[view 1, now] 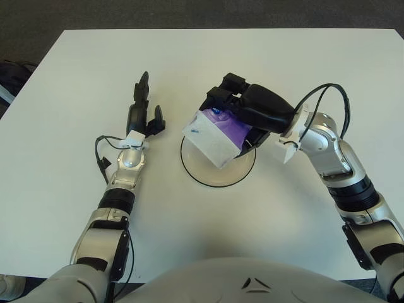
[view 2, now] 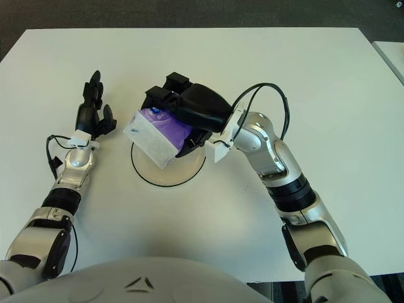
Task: Put the tissue paper into the plate.
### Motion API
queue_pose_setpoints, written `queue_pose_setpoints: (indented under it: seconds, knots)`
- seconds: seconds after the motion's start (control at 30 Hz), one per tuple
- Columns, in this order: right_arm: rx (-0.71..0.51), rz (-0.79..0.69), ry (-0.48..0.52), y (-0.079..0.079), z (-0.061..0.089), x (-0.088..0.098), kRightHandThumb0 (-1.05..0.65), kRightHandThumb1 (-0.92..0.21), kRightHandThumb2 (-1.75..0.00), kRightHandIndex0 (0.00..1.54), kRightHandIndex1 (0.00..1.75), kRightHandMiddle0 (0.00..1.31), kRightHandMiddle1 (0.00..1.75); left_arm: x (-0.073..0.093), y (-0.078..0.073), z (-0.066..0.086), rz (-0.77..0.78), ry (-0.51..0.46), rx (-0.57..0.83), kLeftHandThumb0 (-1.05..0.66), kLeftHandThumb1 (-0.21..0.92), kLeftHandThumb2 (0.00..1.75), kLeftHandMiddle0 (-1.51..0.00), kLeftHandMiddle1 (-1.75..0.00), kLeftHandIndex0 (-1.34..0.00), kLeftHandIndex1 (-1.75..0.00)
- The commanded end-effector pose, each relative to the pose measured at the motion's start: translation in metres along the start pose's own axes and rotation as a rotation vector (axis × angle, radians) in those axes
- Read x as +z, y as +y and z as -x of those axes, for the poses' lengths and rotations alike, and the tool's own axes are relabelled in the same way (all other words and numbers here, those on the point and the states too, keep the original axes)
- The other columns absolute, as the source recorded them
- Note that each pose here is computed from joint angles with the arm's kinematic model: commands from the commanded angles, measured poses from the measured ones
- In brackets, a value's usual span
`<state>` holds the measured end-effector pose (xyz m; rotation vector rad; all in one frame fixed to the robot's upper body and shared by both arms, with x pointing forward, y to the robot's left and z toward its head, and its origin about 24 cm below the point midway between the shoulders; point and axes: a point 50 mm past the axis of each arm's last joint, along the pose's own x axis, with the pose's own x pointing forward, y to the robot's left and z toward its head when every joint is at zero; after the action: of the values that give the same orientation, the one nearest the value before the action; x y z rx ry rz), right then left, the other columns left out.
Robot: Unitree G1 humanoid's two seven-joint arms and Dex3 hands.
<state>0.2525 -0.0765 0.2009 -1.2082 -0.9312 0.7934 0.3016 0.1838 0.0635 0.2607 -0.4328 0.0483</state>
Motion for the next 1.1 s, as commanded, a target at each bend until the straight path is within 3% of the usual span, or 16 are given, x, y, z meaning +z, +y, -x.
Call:
queue_pose_setpoints:
  seconds: [0.0,0.43,1.07]
  knots:
    - [0.048,0.151,-0.037,-0.0008,0.0024,0.0048,-1.03,-0.92,-0.63,0.00,0.04,0.00,0.05,-0.0569,-0.0214,0.1031,0.039,0.385,-0.076,-0.82,0.92,0.99,-0.14,0.00,0.00,-0.27]
    - [0.073,0.189,-0.055,-0.0005,0.0042,0.0039,-1.05,-0.92,-0.61,0.00,0.00,0.00,0.00,-0.0606,-0.0215,0.1047,0.023,0.440,-0.077,-0.85,0.92,1.01,-0.12,0.00,0.00,-0.32]
    - [0.114,0.165,-0.054,-0.0005,0.0049,-0.0034,-1.05,-0.92,-0.55,0.00,0.00,0.00,0.00,-0.0648,-0.0230,0.1080,0.001,0.510,-0.069,-0.91,0.92,0.96,-0.05,0.00,0.00,-0.21]
